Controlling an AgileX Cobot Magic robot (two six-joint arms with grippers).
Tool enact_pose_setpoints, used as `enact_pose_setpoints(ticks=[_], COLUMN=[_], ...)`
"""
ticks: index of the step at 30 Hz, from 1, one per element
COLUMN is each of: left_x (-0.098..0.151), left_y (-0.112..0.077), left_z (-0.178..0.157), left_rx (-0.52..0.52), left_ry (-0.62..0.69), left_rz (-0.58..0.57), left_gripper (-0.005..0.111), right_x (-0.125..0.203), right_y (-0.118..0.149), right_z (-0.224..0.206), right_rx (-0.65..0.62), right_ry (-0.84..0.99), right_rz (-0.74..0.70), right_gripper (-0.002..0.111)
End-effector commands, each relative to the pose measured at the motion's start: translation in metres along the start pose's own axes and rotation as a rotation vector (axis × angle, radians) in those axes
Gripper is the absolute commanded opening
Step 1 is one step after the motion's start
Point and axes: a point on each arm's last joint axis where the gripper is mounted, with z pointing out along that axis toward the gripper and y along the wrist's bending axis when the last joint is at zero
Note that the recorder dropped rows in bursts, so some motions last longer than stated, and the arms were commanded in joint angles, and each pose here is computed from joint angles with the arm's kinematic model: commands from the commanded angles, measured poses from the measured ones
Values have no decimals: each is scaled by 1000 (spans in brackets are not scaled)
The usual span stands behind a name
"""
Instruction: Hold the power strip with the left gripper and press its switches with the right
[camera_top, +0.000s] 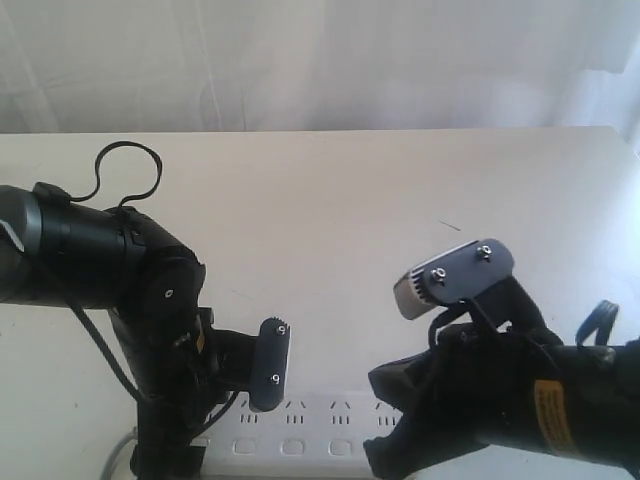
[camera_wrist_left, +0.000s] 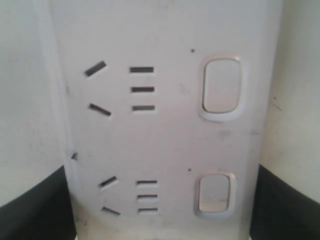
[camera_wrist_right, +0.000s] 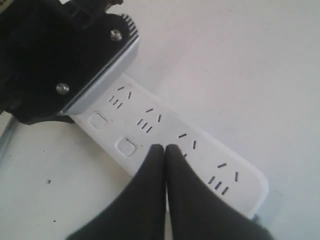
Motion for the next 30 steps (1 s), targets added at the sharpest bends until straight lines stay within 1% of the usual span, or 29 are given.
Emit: enact_pose_setpoints(ticks=[1,2,6,8,13,19,30], left_x=[11,10,8,8,4,3,2], left_y=[-3,-3,-3,-3,0,0,1], left_z=[15,15,15,15,15,15,15], left_rx=[29,24,25,27,-9,-13,-15], left_ry=[108,101,80,78,32,22,14], left_rz=[47,27,10,6,-3,-9,-17], left_gripper=[0,0,0,0,0,0,0], right_x=[14,16,20,25,37,30,31], right_y=[-13,-13,-15,-17,-23,-21,-16], right_z=[-5,-4,1,8,28,35,36], right_rx=[108,111,123,128,148,125,70], right_ry=[-1,4,33,76,190,193,210], right_rz=[-5,-4,-1,3,15,17,24], right_gripper=[0,0,0,0,0,0,0])
